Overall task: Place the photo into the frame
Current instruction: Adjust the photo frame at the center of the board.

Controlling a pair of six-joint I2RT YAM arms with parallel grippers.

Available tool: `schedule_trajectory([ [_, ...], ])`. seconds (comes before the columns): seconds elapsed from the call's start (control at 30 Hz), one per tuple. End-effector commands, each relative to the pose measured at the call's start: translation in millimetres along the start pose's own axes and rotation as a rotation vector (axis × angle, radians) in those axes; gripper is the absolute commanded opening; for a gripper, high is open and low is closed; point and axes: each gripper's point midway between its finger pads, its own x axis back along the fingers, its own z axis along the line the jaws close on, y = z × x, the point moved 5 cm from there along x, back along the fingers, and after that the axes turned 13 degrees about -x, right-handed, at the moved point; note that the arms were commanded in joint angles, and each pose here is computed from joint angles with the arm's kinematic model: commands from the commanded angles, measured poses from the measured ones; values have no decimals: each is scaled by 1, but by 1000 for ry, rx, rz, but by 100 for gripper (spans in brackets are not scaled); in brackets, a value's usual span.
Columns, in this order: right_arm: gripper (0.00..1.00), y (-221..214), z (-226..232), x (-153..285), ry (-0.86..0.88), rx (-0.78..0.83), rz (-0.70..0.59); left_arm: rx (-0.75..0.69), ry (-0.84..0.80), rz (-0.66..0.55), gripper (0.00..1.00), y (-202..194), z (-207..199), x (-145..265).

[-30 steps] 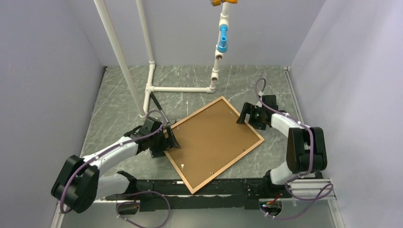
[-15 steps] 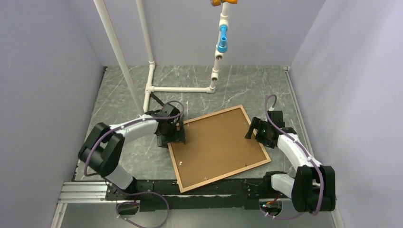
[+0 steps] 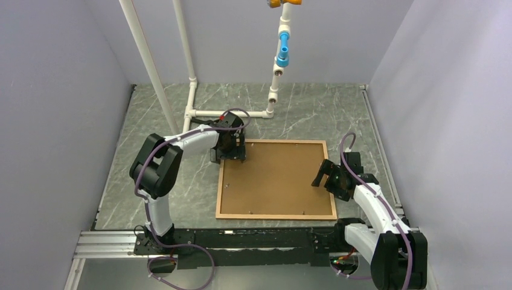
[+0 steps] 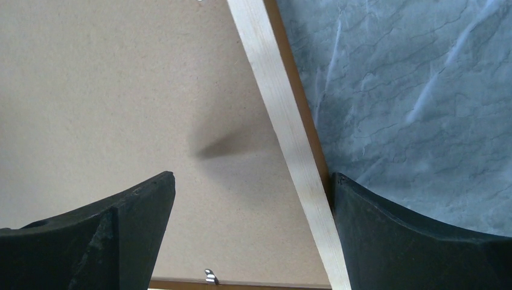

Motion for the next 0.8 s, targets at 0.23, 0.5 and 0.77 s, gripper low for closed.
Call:
schedule_trajectory([
  [0.23, 100, 0, 53, 18, 239, -52, 113, 1, -153, -170, 99, 9, -28, 52],
  [0.5, 100, 24, 57, 6, 171, -13, 56, 17, -177, -192, 99, -23, -14, 72],
  [0.77, 100, 20, 62, 4, 209, -8, 106, -21, -33, -142, 99, -35, 8, 73],
])
